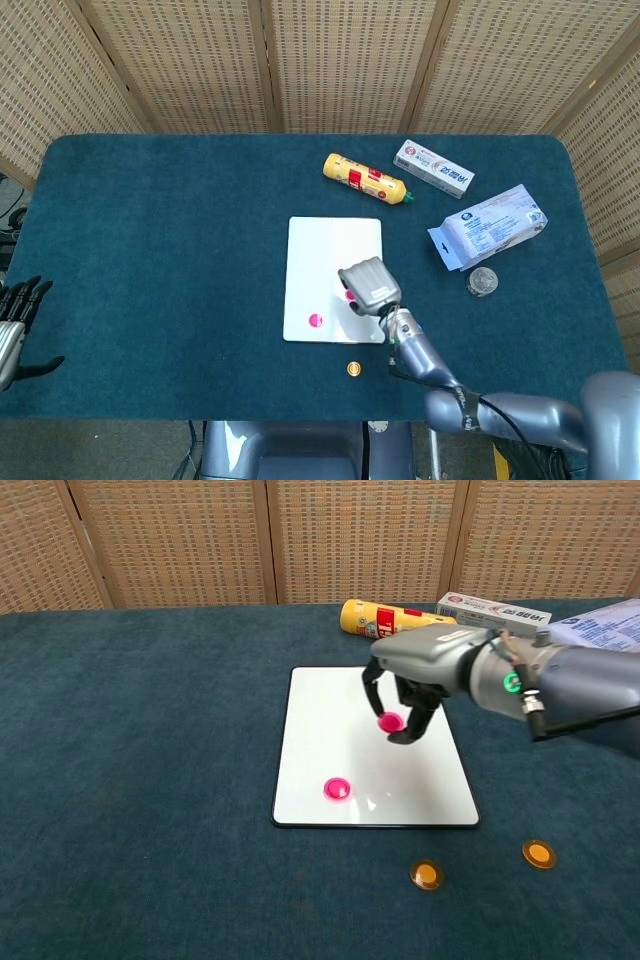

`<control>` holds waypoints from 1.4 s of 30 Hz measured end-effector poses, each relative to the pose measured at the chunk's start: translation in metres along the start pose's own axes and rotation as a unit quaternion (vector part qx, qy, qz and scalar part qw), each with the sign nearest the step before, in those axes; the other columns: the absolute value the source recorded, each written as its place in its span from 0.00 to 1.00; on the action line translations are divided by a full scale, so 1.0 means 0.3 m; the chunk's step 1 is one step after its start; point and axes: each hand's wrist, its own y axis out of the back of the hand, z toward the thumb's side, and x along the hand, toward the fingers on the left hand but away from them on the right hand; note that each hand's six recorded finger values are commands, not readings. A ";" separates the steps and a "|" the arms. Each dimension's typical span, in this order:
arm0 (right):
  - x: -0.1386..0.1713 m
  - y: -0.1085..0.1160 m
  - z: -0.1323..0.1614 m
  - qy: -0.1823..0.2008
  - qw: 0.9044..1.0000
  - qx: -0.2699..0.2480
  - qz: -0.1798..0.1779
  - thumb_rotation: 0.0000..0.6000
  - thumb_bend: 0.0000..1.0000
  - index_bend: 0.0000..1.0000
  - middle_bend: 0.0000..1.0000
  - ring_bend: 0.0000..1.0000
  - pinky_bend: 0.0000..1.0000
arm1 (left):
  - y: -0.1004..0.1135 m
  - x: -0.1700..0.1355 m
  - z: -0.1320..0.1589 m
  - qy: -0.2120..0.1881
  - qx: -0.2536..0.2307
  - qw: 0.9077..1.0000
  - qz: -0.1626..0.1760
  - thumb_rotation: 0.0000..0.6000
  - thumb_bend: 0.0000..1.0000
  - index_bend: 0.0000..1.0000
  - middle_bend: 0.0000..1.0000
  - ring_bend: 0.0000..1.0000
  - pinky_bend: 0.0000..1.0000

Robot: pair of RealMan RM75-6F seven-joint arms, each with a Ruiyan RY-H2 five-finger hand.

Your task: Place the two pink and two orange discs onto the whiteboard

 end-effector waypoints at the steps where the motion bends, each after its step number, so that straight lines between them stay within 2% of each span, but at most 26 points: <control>1: -0.012 -0.001 0.026 0.002 1.000 -0.001 0.000 1.00 0.36 0.54 1.00 0.94 1.00 | 0.002 0.001 -0.002 0.001 -0.001 1.000 0.000 1.00 0.00 0.00 0.00 0.00 0.00; 4: -0.047 0.001 0.091 0.005 1.000 0.003 -0.006 1.00 0.36 0.54 1.00 0.94 1.00 | 0.003 0.003 -0.003 0.002 -0.002 1.000 0.000 1.00 0.00 0.00 0.00 0.00 0.00; 9: -0.080 -0.017 0.128 -0.007 1.000 0.004 -0.002 1.00 0.36 0.54 1.00 0.94 1.00 | 0.004 0.002 -0.001 0.000 -0.002 1.000 0.000 1.00 0.00 0.00 0.00 0.00 0.00; 15: -0.102 -0.028 0.151 -0.024 1.000 0.011 0.005 1.00 0.26 0.34 1.00 0.94 1.00 | -0.002 0.002 0.002 -0.004 0.000 1.000 -0.004 1.00 0.00 0.00 0.00 0.00 0.00; 24: -0.070 0.000 0.132 -0.027 1.000 0.006 -0.001 1.00 0.26 0.33 1.00 0.94 1.00 | 0.003 0.003 -0.003 -0.002 -0.003 1.000 -0.003 1.00 0.00 0.00 0.00 0.00 0.00; 27: -0.035 0.009 0.110 -0.023 1.000 0.001 -0.001 1.00 0.26 0.34 1.00 0.94 1.00 | 0.003 0.002 -0.002 -0.002 -0.002 1.000 -0.002 1.00 0.00 0.00 0.00 0.00 0.00; 32: 0.068 -0.003 0.011 -0.018 1.000 0.007 0.005 1.00 0.26 0.38 1.00 0.94 1.00 | -0.003 -0.005 0.010 -0.009 0.003 1.000 -0.002 1.00 0.00 0.00 0.00 0.00 0.00; 39: 0.241 -0.079 -0.147 -0.020 0.999 0.000 0.031 1.00 0.26 0.40 1.00 0.94 1.00 | -0.005 -0.015 0.023 -0.016 0.007 1.000 0.001 1.00 0.00 0.00 0.00 0.00 0.00; 42: 0.300 -0.112 -0.167 -0.008 0.999 -0.010 0.036 1.00 0.26 0.40 1.00 0.94 1.00 | -0.010 -0.018 0.030 -0.018 0.012 1.000 0.000 1.00 0.00 0.00 0.00 0.00 0.00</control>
